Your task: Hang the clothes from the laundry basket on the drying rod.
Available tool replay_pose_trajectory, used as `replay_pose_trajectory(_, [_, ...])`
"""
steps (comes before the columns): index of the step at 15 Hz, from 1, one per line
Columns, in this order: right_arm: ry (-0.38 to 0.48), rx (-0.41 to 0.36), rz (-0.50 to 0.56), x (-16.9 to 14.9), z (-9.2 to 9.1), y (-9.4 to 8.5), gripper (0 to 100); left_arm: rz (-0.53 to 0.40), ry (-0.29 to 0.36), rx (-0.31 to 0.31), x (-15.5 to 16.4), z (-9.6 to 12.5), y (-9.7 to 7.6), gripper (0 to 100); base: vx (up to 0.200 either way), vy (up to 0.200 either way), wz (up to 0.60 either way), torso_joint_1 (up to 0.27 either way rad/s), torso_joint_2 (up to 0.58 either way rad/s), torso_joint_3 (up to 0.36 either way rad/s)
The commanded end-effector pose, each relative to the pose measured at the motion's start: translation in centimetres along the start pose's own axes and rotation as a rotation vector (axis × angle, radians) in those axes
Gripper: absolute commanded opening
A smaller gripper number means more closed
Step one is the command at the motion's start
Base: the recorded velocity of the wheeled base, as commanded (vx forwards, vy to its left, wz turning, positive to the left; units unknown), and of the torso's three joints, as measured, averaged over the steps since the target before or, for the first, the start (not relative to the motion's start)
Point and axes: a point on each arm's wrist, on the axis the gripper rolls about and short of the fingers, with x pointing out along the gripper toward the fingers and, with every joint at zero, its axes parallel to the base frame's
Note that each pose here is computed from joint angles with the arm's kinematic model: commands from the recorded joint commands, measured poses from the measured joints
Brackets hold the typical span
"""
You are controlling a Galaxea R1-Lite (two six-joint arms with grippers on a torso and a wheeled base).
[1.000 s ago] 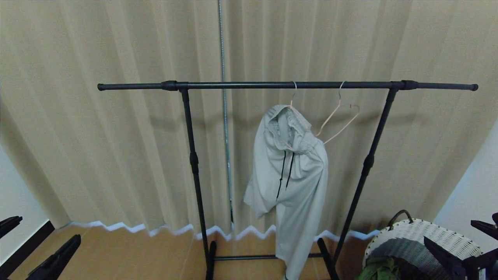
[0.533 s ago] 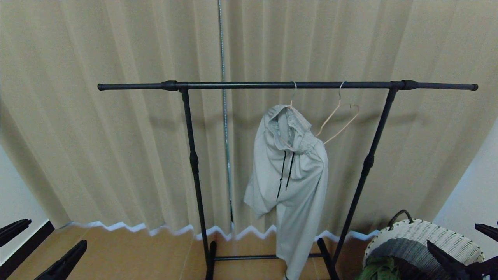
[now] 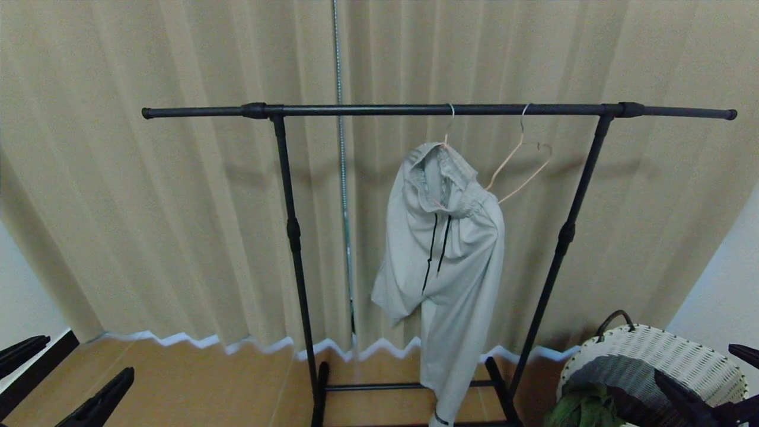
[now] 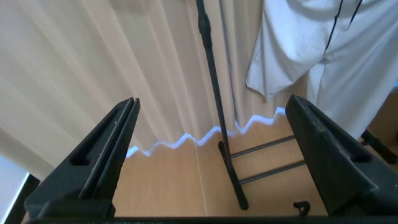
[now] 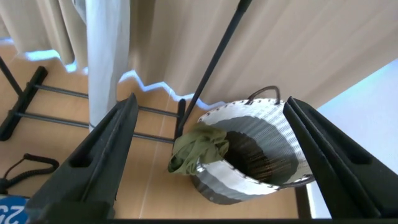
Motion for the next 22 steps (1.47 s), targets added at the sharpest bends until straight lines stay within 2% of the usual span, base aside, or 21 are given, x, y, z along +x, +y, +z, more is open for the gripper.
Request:
replay_pose_trajectory(1, [0.0, -0.001, 0.0, 0.0, -0.01, 0.01, 100, 0.0, 0.003, -0.001, 0.05, -0.01, 0.01, 100, 0.0, 0.0, 0.0, -0.203, 0.49, 0.29])
replay_pose_trajectory(11, [-0.004, 0.0, -0.001, -0.25, -0.22, 0.05, 100, -0.033, -0.005, 0.005, -0.01, -0.1, -0.25, 100, 0.0, 0.0, 0.0, -0.172, 0.48, 0.306])
replay_pose_trajectory(17, [-0.002, -0.001, 0.0, -0.34, -0.42, 0.1, 100, -0.034, -0.007, 0.007, -0.01, -0.05, -0.25, 100, 0.0, 0.0, 0.0, -0.104, 0.45, 0.34])
replay_pose_trajectory(22, [0.006, 0.001, 0.006, -0.37, -0.67, 0.17, 100, -0.033, -0.009, 0.004, 0.07, 0.12, -0.2, 100, 0.0, 0.0, 0.0, -0.022, 0.12, 0.09])
